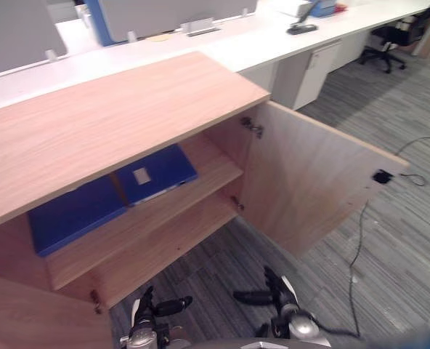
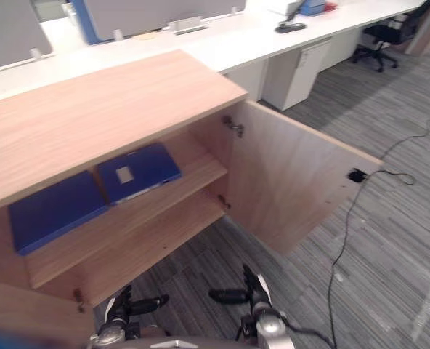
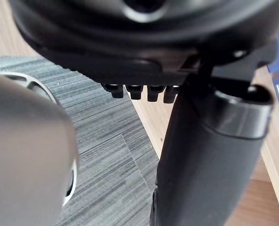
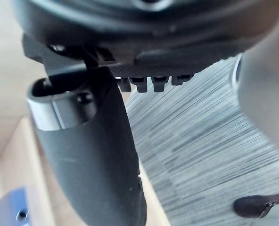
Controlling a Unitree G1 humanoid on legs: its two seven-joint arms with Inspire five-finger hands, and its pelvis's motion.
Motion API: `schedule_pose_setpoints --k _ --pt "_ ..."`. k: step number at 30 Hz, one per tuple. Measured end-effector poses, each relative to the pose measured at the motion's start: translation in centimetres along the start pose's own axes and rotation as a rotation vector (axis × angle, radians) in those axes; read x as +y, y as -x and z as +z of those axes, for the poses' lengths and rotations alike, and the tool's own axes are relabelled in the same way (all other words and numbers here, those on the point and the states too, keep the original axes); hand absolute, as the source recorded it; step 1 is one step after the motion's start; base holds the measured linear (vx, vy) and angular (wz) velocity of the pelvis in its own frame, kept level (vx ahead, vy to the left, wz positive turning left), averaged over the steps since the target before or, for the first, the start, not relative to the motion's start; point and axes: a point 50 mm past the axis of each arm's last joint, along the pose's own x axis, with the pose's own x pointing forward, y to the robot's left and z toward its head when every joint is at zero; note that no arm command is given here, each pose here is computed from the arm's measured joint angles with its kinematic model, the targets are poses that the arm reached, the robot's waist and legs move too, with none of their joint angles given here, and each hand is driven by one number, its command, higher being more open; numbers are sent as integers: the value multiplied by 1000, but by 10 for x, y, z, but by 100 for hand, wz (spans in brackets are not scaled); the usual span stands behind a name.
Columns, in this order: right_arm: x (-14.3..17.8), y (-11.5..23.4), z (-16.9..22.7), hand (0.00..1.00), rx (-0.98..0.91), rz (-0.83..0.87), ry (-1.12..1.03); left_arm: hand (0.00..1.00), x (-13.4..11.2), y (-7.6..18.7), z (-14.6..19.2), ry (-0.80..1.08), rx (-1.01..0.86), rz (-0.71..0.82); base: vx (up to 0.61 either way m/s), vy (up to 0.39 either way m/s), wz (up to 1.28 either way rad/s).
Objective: Walk over to the cabinet, pick up the folder, carry it to the office cabinet, place the folder inside the office cabinet, then close the office cabinet door
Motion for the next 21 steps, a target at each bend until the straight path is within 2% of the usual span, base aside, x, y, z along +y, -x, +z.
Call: schedule_pose_setpoints --k 5,8,12,16,21 --pt "-27 4 -23 100 93 -118 -141 100 3 4 -19 137 78 20 8 -124 -80" --pt "-38 10 -39 100 131 -179 -258 100 4 4 -22 152 91 15 64 -106 -35" --pt "-47 13 -42 100 133 -231 -306 100 1 5 -22 170 91 13 28 10 -12" --pt "-52 13 -28 100 63 -276 -358 100 -3 6 -23 160 93 1 -23 56 -4" --pt "-94 11 33 100 -179 -438 -416 100 -3 7 -21 104 64 -24 -73 39 9"
